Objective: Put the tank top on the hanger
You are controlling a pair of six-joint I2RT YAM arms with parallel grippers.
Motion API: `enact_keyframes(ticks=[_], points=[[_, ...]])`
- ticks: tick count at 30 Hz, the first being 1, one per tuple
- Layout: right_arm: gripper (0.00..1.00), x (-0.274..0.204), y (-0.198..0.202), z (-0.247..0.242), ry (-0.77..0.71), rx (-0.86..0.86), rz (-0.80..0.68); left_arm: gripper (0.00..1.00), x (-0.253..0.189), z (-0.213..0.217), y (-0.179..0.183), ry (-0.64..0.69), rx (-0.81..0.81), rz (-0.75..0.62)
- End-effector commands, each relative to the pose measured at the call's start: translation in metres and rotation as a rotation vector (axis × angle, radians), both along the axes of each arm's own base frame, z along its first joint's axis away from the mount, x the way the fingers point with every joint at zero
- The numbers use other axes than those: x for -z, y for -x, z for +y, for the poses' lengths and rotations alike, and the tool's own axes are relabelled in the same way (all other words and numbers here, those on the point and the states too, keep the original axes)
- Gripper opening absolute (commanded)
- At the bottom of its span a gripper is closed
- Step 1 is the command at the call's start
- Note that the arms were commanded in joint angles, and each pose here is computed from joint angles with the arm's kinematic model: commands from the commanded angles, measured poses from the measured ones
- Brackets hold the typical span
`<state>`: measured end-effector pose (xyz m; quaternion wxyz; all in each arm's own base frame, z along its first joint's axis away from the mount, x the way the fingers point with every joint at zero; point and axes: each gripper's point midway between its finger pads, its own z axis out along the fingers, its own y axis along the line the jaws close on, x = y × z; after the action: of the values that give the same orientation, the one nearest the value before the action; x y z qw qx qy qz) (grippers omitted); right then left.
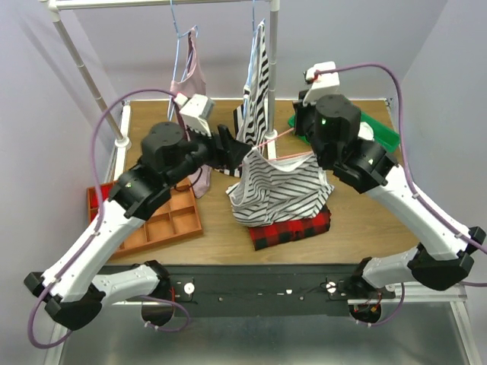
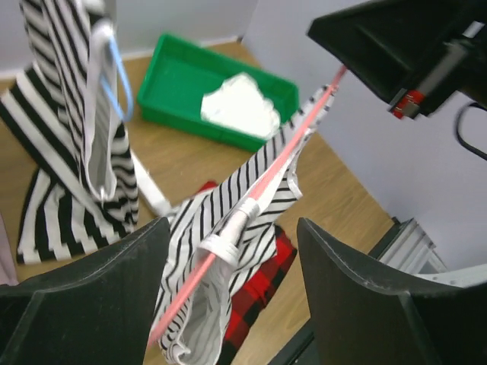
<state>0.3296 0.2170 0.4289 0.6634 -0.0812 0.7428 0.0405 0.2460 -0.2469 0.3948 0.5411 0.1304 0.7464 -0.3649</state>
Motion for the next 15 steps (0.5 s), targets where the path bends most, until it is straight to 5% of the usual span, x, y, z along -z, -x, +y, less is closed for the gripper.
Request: enact_keyframes(ticks=[1, 2, 8, 11, 15], points=[[0.01, -0.079, 0.006, 0.009, 0.070, -0.118, -0.123, 0.77, -0.086, 0.018, 0.025, 0.057, 0.051, -0.233], [0.01, -0.125, 0.015, -0.001, 0.019, -0.125, -0.203, 0.79, -0.105, 0.024, 0.033, 0.087, 0.050, -0.280], [0.01, -0.214, 0.043, -0.014, -0.082, -0.203, -0.408, 0.80, -0.165, 0.045, 0.062, 0.186, 0.064, -0.464], [0.01, -0.231, 0.060, -0.022, -0.136, -0.243, -0.470, 0.80, -0.174, 0.048, 0.066, 0.175, 0.068, -0.498], [0.01, -0.196, 0.064, 0.001, -0.138, -0.352, -0.382, 0.77, -0.160, 0.044, 0.070, 0.083, 0.123, -0.490]])
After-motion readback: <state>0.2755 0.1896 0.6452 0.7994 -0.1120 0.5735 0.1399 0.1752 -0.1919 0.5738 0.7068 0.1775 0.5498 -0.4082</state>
